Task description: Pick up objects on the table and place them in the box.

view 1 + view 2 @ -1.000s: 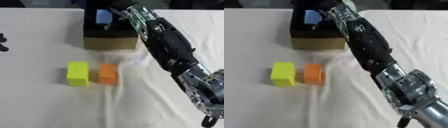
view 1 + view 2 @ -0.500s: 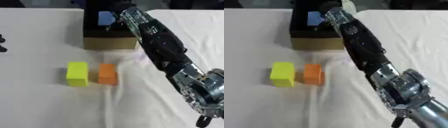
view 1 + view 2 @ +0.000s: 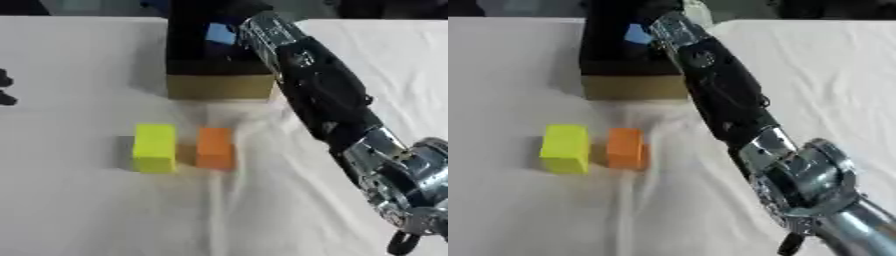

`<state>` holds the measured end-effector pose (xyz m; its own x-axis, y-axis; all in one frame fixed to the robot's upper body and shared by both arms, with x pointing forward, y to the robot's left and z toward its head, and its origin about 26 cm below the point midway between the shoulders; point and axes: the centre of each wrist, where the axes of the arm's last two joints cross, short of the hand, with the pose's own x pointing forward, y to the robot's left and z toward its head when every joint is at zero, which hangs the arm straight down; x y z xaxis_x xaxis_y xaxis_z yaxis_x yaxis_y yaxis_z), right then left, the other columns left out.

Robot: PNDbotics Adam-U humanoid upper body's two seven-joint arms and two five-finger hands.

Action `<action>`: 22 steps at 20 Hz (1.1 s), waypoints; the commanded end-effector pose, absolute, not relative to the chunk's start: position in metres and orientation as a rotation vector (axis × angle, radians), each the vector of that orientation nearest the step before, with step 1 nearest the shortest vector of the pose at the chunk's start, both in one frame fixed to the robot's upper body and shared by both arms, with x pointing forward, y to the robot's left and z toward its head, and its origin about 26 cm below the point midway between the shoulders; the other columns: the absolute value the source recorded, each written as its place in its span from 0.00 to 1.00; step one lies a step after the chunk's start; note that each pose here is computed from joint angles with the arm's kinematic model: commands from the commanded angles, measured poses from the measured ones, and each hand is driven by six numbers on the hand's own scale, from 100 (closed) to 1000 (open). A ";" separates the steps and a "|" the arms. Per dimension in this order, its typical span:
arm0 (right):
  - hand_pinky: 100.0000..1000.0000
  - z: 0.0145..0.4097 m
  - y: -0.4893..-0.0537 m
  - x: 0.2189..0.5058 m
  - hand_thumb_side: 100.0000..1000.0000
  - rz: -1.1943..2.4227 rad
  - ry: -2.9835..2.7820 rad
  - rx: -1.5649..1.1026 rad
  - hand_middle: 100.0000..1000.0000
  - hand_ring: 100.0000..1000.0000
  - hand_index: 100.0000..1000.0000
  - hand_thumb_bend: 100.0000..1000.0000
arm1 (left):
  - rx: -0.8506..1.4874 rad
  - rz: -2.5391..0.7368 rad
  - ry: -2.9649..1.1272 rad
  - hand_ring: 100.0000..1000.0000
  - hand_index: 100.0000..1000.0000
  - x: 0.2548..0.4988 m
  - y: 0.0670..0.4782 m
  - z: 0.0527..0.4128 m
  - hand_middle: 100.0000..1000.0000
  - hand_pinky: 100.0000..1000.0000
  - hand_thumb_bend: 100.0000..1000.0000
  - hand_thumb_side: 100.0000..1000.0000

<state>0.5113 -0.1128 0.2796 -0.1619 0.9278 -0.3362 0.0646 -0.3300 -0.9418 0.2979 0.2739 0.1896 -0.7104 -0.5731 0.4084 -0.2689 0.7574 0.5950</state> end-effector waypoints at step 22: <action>0.91 0.376 -0.128 0.462 0.92 1.556 -1.587 -1.451 0.82 0.94 0.97 0.03 | 0.659 -0.714 -2.352 0.53 0.76 0.296 0.278 0.197 0.61 0.67 0.00 0.90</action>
